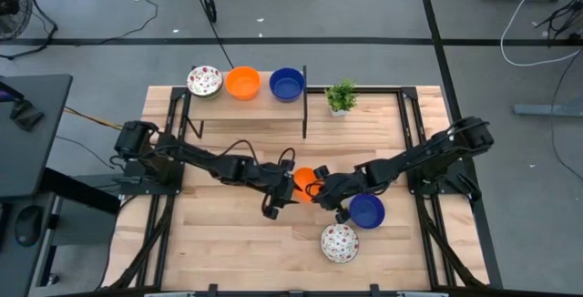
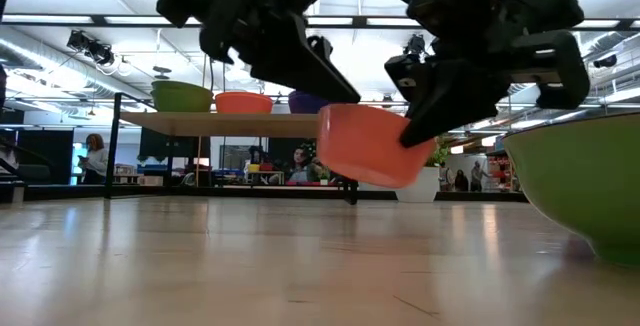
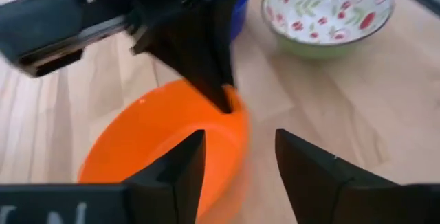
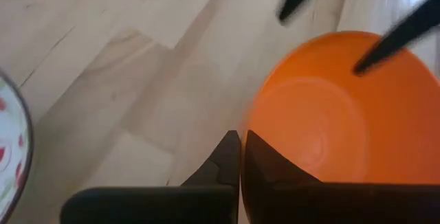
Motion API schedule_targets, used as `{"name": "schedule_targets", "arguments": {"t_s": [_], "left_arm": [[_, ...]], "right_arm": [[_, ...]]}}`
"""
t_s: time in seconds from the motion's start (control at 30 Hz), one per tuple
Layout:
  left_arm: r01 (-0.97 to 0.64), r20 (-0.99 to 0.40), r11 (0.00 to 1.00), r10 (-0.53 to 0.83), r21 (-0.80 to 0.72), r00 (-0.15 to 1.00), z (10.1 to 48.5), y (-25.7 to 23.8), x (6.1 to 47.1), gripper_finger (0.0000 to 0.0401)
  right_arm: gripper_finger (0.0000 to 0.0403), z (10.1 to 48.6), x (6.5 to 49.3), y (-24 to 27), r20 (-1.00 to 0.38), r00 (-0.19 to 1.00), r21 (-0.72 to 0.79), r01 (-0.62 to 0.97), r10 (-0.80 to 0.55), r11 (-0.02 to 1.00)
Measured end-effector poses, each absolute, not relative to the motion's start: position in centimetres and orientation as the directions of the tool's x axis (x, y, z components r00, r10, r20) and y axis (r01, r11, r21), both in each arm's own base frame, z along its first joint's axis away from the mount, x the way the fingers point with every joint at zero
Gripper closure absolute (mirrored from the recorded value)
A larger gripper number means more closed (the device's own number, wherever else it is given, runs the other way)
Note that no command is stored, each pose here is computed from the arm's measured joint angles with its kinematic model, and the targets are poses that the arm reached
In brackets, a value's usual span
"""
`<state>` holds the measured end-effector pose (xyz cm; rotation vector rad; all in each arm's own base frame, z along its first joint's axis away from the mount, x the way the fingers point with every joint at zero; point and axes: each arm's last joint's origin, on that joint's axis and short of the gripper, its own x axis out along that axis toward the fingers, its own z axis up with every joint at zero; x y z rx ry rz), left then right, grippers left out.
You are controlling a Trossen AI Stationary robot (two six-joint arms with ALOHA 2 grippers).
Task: Pick & Place Mini bowls
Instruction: Stack the orange bowl on top of the stacked orange bowls on the shelf
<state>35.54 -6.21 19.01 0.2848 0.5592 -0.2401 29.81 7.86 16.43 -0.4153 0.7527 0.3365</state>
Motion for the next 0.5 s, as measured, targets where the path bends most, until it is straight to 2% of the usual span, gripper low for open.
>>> {"name": "schedule_targets", "arguments": {"t_s": [0.5], "left_arm": [[0.308,-0.610,0.932,-0.133,0.192,0.781,18.07,-5.67,35.40,0.0315]], "right_arm": [[0.0398,16.54,30.02,7.92,-0.712,0.686,-0.244,-0.441,0.149,0.864]]}}
